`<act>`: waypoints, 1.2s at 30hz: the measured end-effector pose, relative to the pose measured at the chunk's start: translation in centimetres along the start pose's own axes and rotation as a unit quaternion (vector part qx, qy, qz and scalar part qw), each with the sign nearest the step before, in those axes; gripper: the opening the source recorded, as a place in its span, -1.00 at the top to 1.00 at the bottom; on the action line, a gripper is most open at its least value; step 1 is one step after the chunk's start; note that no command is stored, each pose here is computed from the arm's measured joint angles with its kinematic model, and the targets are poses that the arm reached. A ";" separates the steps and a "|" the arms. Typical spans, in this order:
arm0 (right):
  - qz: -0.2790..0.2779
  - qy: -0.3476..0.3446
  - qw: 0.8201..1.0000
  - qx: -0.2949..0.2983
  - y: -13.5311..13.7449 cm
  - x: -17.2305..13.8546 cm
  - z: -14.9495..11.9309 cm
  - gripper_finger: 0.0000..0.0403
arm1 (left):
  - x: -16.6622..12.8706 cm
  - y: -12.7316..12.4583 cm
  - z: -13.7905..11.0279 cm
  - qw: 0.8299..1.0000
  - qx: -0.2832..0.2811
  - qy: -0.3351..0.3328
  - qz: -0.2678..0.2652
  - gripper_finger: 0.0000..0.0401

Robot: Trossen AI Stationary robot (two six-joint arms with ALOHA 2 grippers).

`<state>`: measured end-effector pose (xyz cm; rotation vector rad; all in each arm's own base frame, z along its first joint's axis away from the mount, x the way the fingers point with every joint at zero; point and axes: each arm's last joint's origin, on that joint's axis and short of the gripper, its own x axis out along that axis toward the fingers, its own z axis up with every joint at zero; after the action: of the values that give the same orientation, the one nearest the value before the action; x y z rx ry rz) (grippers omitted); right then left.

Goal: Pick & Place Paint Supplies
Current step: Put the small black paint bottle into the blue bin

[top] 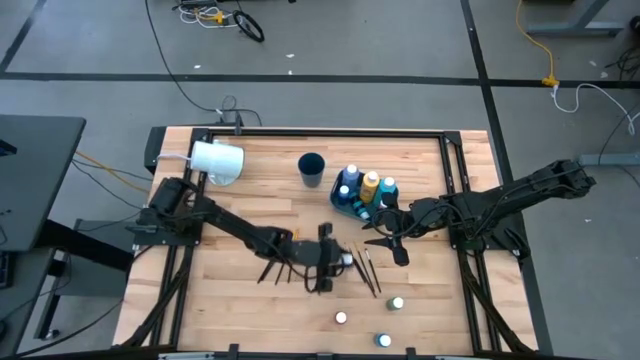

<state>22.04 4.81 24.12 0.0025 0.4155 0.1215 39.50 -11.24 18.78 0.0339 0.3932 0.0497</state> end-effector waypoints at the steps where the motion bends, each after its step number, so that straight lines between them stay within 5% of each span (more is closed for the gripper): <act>1: 0.000 -0.001 1.000 0.000 0.0 0.0 0.0 0.06 | 0.0 0.6 0.6 1.000 -0.004 -0.009 0.009 0.34; 7: 0.000 0.001 1.000 -0.002 0.0 0.0 0.0 0.06 | -0.3 4.9 3.0 0.997 -0.021 -0.034 0.063 0.36; 19: 0.000 -0.001 1.000 -0.016 0.0 0.0 0.0 0.06 | 0.5 12.5 1.3 0.988 -0.044 0.026 0.145 0.36; 36: 0.000 0.000 1.000 -0.017 0.0 0.0 0.0 0.06 | 0.4 13.8 -0.1 0.979 -0.081 0.084 0.164 0.35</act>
<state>22.05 4.81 24.12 -0.0317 0.4134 0.1279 39.27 2.60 19.15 -0.0668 0.5495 0.4131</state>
